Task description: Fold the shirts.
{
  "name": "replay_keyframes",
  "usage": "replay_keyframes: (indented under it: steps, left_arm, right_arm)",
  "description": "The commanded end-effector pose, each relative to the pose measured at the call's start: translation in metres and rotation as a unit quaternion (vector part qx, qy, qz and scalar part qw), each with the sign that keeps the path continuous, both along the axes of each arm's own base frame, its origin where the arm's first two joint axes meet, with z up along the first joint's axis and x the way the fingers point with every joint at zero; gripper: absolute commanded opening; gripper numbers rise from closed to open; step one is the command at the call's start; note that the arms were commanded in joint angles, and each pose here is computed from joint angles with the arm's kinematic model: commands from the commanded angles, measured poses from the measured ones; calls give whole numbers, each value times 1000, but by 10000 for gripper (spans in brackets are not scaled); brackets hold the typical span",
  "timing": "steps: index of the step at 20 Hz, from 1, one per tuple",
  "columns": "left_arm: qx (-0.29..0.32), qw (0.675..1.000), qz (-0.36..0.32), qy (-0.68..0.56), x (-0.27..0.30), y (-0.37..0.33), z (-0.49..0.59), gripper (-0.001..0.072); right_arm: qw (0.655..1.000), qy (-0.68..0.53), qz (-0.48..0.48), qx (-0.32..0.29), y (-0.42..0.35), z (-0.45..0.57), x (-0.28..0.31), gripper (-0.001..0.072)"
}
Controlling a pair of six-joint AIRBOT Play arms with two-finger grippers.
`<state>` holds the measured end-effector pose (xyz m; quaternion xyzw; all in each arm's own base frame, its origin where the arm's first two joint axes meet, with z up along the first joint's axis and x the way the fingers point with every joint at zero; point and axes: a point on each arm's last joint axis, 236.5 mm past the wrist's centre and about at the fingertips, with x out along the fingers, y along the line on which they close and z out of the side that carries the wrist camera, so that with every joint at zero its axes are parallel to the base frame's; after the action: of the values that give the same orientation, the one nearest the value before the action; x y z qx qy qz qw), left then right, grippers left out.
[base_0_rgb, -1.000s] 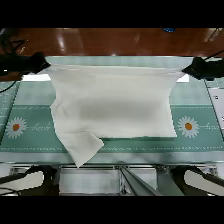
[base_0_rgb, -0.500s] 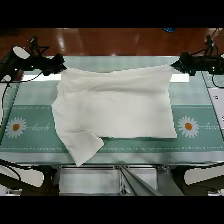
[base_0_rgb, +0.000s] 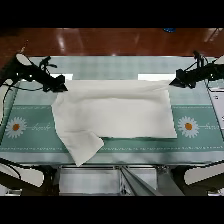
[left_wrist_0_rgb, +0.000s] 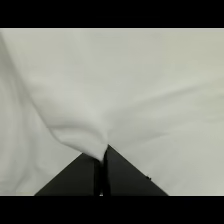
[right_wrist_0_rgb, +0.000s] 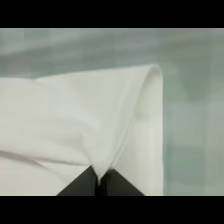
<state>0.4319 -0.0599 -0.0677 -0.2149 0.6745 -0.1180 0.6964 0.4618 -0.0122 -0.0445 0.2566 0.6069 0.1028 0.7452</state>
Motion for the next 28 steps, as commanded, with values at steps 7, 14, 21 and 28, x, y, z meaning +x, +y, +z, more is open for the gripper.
replay_keyframes:
  steps: [7, 14, 21, 28]
  left_arm:
    - [-18, 994, -24, 101, -57, -5, -21, 386]
    - [65, 995, -35, 67, -86, 39, 43, 508]
    - [-10, 989, 111, 95, -204, 46, 11, 508]
    - [-64, 975, 178, 117, -249, 5, -35, 508]
  right_arm:
    - [996, 80, -21, -17, -2, -20, -30, 427]
    - [993, 91, -27, -77, -44, 20, -78, 413]
    - [996, -29, -75, 27, 28, 22, -126, 413]
    - [991, -69, -76, 80, 59, 36, -146, 413]
